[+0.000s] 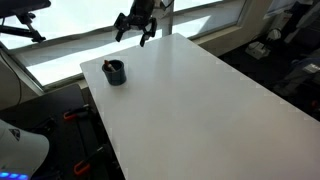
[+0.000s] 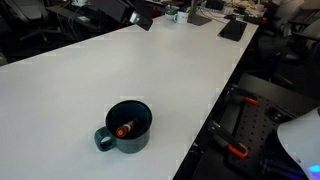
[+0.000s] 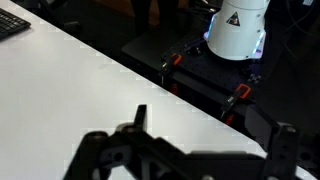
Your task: Pick up the marker from the cup and put it on the table
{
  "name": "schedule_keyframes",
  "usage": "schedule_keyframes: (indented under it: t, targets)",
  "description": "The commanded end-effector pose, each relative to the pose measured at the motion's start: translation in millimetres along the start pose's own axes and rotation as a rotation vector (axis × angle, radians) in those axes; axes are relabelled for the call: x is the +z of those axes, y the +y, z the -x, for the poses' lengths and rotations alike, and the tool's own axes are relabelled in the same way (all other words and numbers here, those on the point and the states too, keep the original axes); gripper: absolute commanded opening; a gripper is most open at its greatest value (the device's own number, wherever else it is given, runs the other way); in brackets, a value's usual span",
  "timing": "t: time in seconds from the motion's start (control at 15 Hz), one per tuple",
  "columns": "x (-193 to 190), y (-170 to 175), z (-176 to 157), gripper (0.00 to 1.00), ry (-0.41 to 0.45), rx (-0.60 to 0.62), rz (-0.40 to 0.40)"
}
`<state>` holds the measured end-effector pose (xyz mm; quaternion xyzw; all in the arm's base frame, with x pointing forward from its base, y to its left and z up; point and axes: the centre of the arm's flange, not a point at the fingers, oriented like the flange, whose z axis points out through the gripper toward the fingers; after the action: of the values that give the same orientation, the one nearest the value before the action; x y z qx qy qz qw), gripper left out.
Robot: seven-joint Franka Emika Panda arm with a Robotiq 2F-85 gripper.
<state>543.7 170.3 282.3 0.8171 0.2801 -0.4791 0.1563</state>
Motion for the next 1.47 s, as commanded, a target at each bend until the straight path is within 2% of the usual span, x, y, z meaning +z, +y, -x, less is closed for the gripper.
schedule_keyframes:
  t: [0.0, 0.07, 0.67, 1.07, 1.4]
  targets:
    - [-7, -14, -20, 1.0, -0.105, -0.02, 0.079]
    - [4, -11, -13, 1.0, -0.053, -0.011, 0.04]
    - [8, -6, -24, 1.0, -0.076, -0.004, 0.034]
    - [-7, -19, -65, 1.0, -0.138, -0.057, 0.093]
    - [-21, -61, -96, 1.0, -0.194, -0.099, 0.168]
